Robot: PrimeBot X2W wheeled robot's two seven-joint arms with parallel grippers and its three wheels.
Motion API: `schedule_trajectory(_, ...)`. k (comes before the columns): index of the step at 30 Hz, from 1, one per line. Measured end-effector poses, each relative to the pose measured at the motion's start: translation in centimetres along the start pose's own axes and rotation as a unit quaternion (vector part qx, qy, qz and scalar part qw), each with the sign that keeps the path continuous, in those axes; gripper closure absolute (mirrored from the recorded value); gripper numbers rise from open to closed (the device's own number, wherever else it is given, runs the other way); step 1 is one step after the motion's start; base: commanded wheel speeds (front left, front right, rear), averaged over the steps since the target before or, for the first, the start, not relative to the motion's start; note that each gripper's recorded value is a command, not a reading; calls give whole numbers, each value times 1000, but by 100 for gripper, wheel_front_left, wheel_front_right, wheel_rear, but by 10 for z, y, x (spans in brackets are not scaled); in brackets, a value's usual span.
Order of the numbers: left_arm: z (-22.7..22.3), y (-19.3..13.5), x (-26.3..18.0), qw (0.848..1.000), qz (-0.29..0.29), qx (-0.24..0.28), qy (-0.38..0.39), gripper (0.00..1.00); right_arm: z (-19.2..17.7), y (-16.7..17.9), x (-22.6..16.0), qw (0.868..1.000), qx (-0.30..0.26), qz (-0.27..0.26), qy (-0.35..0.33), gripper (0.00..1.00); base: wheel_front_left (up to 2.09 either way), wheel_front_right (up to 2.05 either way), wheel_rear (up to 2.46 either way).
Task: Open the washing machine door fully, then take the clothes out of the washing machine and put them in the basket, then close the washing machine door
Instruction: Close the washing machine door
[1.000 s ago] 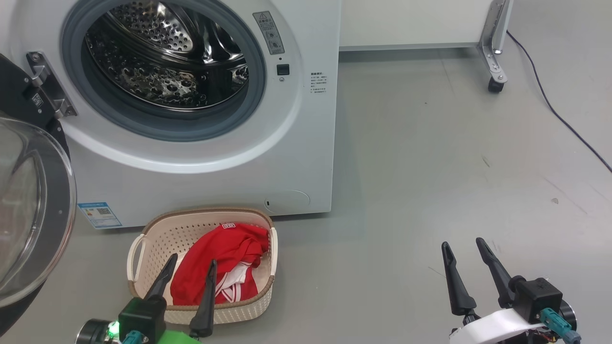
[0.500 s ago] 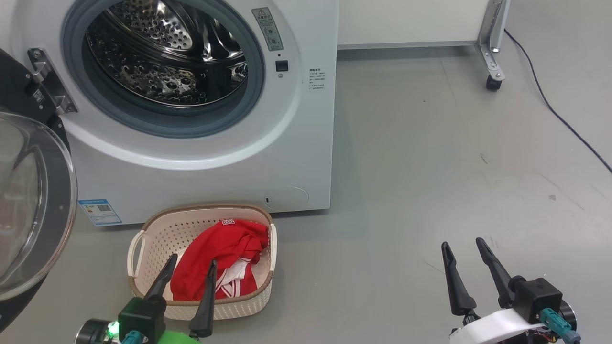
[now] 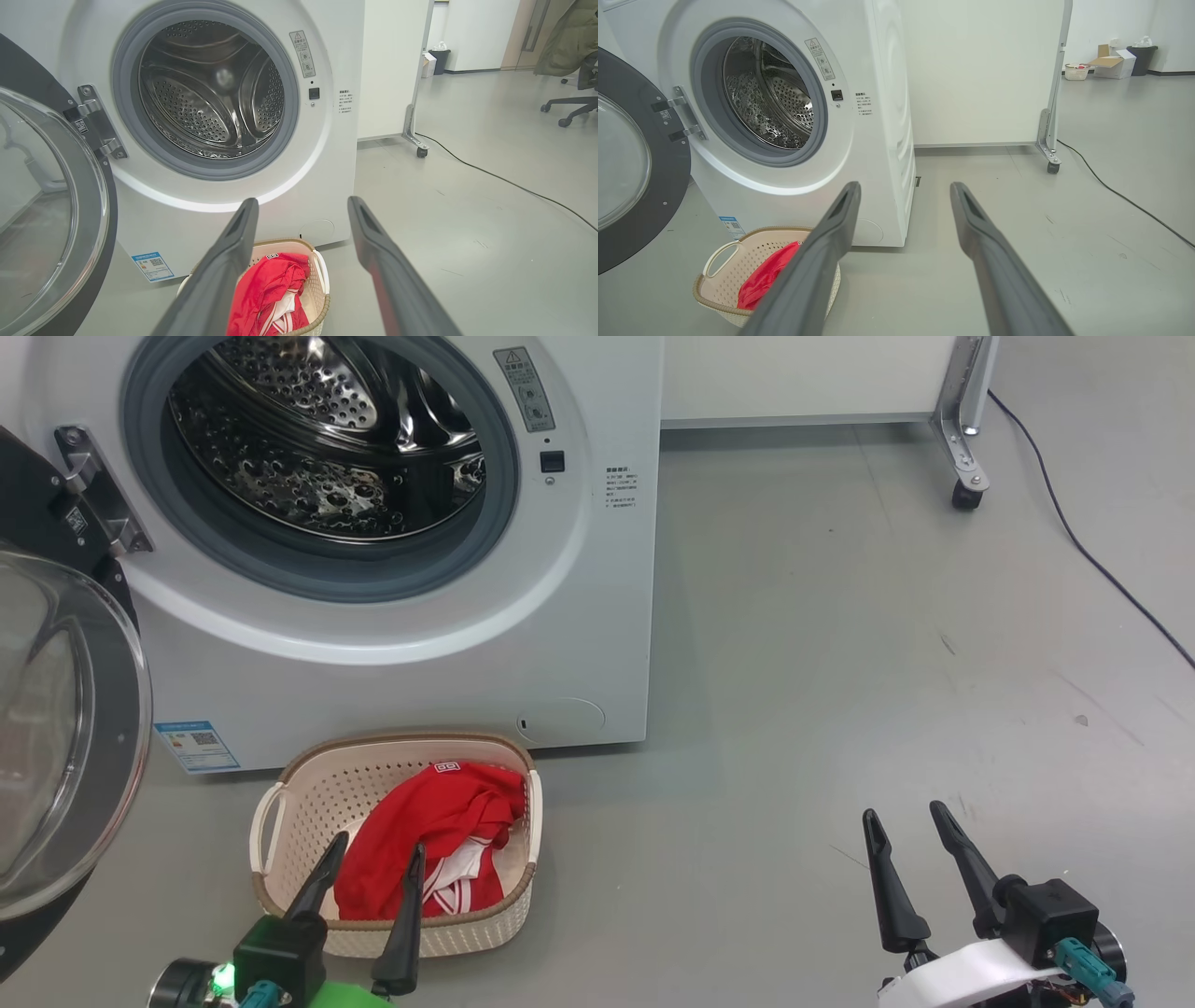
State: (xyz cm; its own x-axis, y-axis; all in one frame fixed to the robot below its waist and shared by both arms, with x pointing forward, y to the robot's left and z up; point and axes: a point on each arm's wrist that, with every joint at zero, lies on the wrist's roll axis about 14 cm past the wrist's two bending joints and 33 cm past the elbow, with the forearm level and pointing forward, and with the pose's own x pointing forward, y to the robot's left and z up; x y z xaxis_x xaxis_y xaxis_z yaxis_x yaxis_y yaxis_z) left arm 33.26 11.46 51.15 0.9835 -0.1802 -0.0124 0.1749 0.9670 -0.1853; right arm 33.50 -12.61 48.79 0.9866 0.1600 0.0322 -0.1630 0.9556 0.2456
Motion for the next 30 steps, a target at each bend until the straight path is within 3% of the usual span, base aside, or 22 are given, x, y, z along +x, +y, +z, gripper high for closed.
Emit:
schedule_trajectory(16, 2, 12, -9, 1000, 23, 1, -4, 0, 0, 6, 8, 1000, -2, 14, 1, 0, 0, 0, 0)
schedule_trajectory(30, 7, 52, -36, 995, 103, 1, -17, 0, -9, 45, 29, 997, -3, 81, 16, 0, 0, 0, 0)
